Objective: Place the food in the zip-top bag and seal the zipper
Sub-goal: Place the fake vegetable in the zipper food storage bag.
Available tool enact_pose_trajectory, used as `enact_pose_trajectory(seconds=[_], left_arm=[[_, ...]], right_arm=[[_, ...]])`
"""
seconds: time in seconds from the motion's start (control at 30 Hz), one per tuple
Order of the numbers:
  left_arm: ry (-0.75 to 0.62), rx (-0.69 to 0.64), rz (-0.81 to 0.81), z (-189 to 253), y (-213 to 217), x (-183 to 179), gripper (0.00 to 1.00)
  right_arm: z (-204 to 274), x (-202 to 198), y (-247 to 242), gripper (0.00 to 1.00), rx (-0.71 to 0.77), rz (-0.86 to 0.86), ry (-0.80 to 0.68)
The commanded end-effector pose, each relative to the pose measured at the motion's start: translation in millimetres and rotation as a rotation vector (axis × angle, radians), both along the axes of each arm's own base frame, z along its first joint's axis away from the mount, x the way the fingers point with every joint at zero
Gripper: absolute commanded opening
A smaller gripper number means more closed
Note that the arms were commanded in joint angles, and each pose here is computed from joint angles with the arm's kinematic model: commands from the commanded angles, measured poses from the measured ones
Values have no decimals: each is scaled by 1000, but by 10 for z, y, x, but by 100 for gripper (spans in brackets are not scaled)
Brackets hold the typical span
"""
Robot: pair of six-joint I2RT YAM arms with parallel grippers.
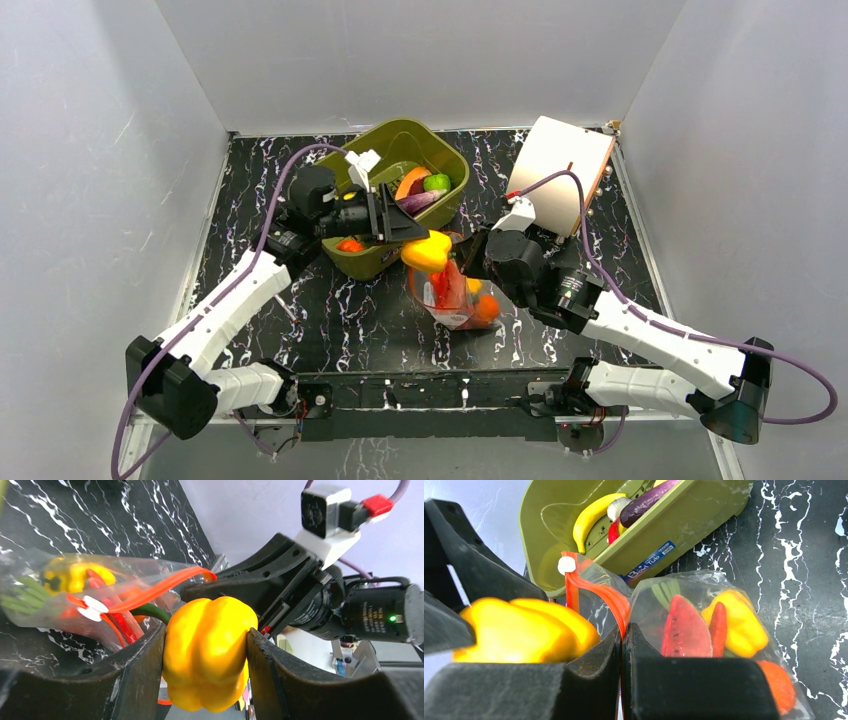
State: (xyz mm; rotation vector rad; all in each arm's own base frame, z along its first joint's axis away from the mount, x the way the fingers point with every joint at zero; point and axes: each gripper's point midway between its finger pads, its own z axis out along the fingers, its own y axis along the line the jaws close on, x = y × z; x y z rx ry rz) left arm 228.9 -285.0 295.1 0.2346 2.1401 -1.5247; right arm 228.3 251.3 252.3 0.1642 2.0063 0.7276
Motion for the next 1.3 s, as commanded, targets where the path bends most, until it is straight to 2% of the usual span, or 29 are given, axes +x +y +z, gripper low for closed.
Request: enact_pose_trajectory(seconds=[0.0, 0.1, 0.43, 0.67, 0.9, 1.13, 1.27], left_arm=[[8, 13, -41, -127, -118, -90, 10], [22, 28, -49, -202, -167, -110, 12], [-5, 218, 1, -520, -121, -4, 12], [17, 274, -1, -618, -148, -6, 14], [27, 212, -57, -540, -247, -92, 31], [-18, 125, -75, -270, -287, -147, 57], [-62, 105, -69, -130, -262, -163, 67]], right_arm=[[587, 77, 87, 0, 147, -9, -110], [611, 69, 88, 0, 148, -2, -115], [633, 52, 89, 0, 159, 8, -124], [640, 55, 121, 0, 162, 18, -125], [636, 52, 142, 0, 150, 36, -139], [620, -2, 143, 0, 106, 93, -175], [610, -30, 103, 0, 64, 113, -188]])
